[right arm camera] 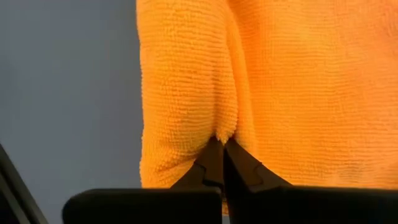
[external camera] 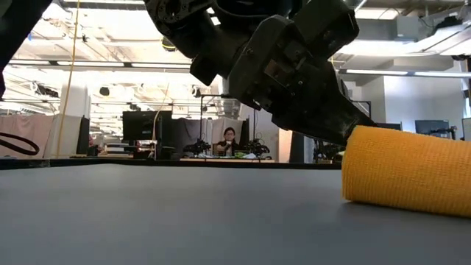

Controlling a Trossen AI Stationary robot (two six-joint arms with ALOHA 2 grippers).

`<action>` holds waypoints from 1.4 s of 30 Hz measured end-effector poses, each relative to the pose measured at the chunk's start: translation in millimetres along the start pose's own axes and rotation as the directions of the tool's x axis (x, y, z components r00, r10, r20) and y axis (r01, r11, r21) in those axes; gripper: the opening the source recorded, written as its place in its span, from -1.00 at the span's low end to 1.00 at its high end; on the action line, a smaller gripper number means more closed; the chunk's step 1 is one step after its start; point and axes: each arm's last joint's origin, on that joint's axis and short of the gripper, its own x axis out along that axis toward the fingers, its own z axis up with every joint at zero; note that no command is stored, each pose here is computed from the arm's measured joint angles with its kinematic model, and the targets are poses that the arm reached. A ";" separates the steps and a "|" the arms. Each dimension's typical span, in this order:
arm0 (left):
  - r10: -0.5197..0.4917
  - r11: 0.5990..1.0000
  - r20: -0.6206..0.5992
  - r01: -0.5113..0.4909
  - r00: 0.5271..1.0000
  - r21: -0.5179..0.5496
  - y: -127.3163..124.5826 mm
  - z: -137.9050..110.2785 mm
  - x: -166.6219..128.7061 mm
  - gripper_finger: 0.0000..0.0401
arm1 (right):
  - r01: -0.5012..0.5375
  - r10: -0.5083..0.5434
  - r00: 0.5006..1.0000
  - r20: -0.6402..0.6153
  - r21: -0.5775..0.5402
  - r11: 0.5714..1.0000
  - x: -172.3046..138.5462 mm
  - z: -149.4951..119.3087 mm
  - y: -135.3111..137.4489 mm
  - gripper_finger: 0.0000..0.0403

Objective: Roll towel
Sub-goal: Roll the orange microfiber towel

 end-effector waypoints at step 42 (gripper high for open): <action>0.022 0.999 0.065 -0.024 0.998 0.038 -17.0 -9.5 21.9 -1.00 | 0.046 -0.046 0.999 0.019 -0.035 0.998 8.6 6.2 -8.2 -0.91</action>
